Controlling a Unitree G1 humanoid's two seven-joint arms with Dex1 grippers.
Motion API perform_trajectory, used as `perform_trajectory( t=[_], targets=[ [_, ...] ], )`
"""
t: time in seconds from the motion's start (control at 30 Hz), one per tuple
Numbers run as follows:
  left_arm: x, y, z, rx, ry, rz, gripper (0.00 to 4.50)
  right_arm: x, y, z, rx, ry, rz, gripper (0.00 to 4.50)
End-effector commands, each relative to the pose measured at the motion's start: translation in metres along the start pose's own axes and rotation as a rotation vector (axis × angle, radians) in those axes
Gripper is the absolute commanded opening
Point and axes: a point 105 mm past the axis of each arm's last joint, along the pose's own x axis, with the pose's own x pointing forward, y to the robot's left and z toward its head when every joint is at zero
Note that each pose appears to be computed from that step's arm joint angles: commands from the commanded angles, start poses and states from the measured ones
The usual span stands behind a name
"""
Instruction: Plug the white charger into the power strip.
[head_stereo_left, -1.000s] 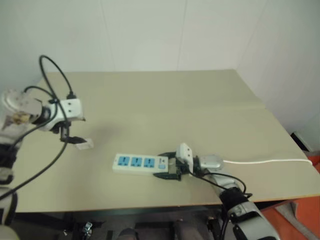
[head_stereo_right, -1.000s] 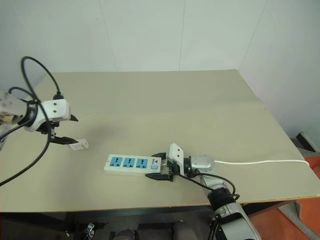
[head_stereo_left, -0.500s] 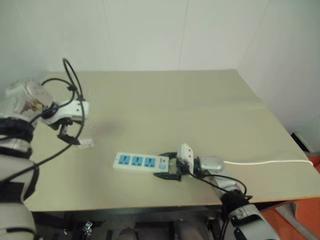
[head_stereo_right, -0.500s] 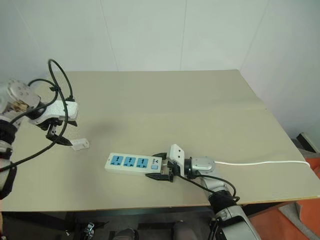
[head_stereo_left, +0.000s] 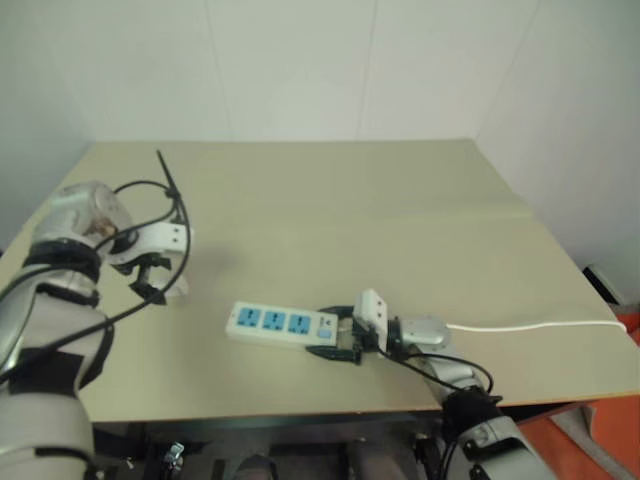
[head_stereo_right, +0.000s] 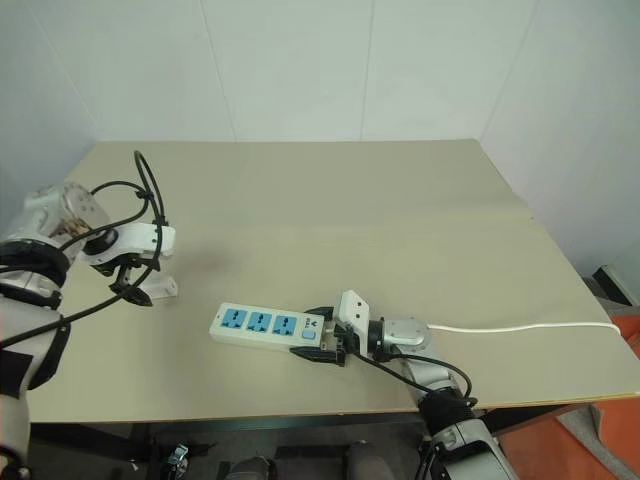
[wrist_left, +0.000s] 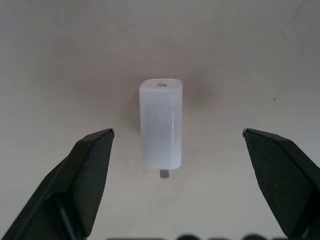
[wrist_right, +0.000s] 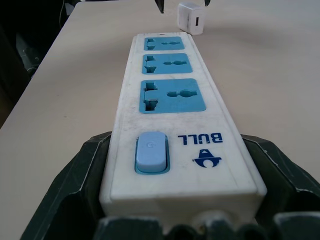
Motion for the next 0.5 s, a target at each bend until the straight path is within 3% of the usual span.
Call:
perform_trajectory(
  t=[0.03,0.5],
  targets=[
    [-0.004,0.005,0.002,0.027,0.02,0.03,4.5,0.006,0.013,-0.007,0.032,0.01,0.032,3.42],
    [0.026,-0.001,0.004,0.096,0.071,0.009,4.5,0.007,0.015,-0.006,0.042,-0.001,-0.002,3.42]
  ],
)
